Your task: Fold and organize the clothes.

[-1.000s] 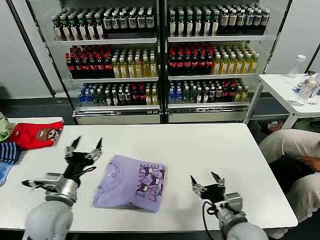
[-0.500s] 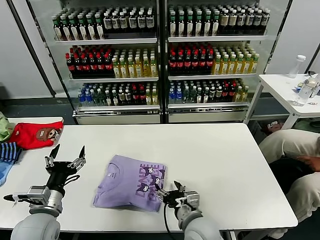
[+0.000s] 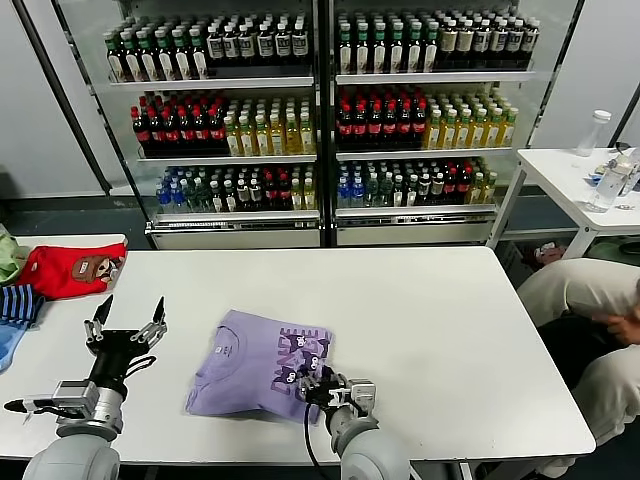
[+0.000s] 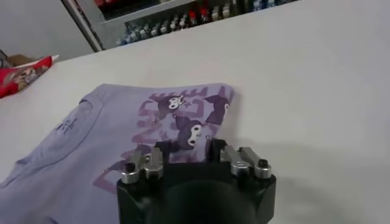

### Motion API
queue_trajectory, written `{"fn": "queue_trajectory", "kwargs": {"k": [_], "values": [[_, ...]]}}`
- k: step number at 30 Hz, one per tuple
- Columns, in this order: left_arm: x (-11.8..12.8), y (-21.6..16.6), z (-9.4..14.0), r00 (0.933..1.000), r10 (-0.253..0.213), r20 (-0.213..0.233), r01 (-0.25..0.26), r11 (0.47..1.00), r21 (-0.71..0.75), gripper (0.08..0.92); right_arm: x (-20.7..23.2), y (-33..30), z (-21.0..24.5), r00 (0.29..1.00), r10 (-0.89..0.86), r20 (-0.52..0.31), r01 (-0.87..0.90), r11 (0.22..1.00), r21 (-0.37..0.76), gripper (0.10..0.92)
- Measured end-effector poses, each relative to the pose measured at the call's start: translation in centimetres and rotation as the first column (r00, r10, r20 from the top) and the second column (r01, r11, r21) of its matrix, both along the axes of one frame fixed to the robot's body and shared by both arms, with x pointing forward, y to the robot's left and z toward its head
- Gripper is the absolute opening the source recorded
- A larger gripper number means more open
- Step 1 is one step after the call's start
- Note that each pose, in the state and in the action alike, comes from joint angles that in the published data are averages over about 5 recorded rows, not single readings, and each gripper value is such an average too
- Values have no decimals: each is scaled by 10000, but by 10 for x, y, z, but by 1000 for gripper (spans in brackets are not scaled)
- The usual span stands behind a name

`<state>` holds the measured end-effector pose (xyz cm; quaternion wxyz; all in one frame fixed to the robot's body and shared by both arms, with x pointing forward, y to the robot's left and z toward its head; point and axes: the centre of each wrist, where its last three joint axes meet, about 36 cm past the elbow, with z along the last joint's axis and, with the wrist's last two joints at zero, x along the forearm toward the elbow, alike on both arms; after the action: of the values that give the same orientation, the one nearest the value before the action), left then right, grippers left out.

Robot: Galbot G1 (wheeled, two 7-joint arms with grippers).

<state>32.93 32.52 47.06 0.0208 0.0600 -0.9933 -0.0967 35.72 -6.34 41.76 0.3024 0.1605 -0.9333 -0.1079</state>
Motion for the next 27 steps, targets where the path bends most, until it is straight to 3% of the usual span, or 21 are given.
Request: {"fn": "queue_trajectory", "kwargs": {"k": [9, 14, 21, 27], "values": [[0, 5, -2, 10000, 53, 82, -54, 9998, 175, 823, 13, -15, 14, 9984, 95, 553, -92, 9999, -64, 188], [1, 6, -9, 9995, -153, 267, 147, 9996, 241, 823, 27, -56, 26, 9915, 131, 1296, -77, 9991, -419, 113], [5, 3, -17, 9956, -715, 601, 699, 9971, 286, 823, 48, -109, 38, 9733, 668, 2194, -386, 9907, -1307, 135], [2, 0, -22, 9915, -1006, 827, 978, 9945, 371, 823, 46, -136, 45, 9592, 1101, 2603, -593, 9789, -1956, 290]]}}
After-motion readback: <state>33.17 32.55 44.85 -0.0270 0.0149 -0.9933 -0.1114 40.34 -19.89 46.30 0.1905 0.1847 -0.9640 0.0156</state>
